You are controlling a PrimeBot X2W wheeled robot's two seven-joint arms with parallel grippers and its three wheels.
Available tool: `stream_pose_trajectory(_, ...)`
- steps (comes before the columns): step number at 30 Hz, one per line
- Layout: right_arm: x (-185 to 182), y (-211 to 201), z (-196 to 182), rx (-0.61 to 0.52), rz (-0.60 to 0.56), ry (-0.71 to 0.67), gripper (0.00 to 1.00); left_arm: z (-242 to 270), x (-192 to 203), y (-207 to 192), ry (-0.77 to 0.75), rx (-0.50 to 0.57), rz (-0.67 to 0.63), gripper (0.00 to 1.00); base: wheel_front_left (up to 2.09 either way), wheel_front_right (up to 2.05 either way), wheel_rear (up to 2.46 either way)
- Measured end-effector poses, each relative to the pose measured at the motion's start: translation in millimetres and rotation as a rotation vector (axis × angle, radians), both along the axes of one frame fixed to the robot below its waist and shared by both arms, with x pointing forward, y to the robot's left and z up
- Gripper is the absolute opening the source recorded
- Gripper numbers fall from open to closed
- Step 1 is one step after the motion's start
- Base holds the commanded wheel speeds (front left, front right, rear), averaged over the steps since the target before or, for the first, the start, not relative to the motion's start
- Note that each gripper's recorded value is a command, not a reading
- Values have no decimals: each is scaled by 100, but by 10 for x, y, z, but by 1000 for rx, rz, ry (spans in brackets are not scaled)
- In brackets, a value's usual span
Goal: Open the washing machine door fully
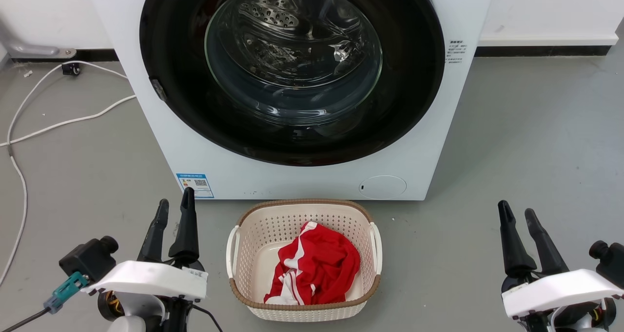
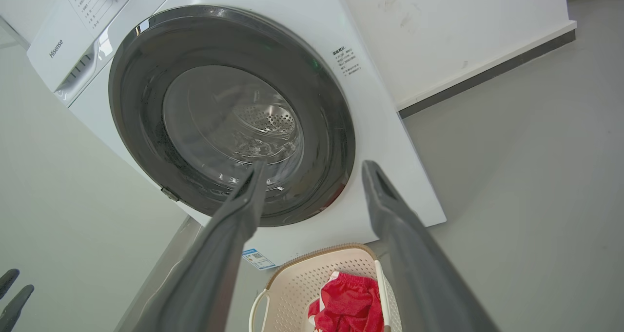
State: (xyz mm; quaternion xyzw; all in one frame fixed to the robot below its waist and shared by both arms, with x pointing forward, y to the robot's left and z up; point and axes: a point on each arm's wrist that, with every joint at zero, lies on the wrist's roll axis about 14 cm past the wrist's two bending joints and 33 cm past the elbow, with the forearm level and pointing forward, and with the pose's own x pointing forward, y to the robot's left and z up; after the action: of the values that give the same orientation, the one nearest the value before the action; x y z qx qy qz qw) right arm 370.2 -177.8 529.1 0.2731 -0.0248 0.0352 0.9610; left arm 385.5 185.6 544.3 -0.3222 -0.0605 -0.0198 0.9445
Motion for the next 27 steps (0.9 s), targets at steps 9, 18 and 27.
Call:
stream_pose_trajectory(9, -29, -13, -15, -121, -4, 3, 100, 9, -9, -39, -10, 137, -3, 100, 0, 0, 0)
stream_pose_trajectory(18, -37, -11, 15, -231, -4, -6, 100, 5, -16, -85, -21, 249, -6, 100, 0, 0, 0)
stream_pose_trajectory(27, -63, 7, -17, -321, 3, 4, 100, -2, -21, -116, -29, 348, -7, 100, 0, 0, 0)
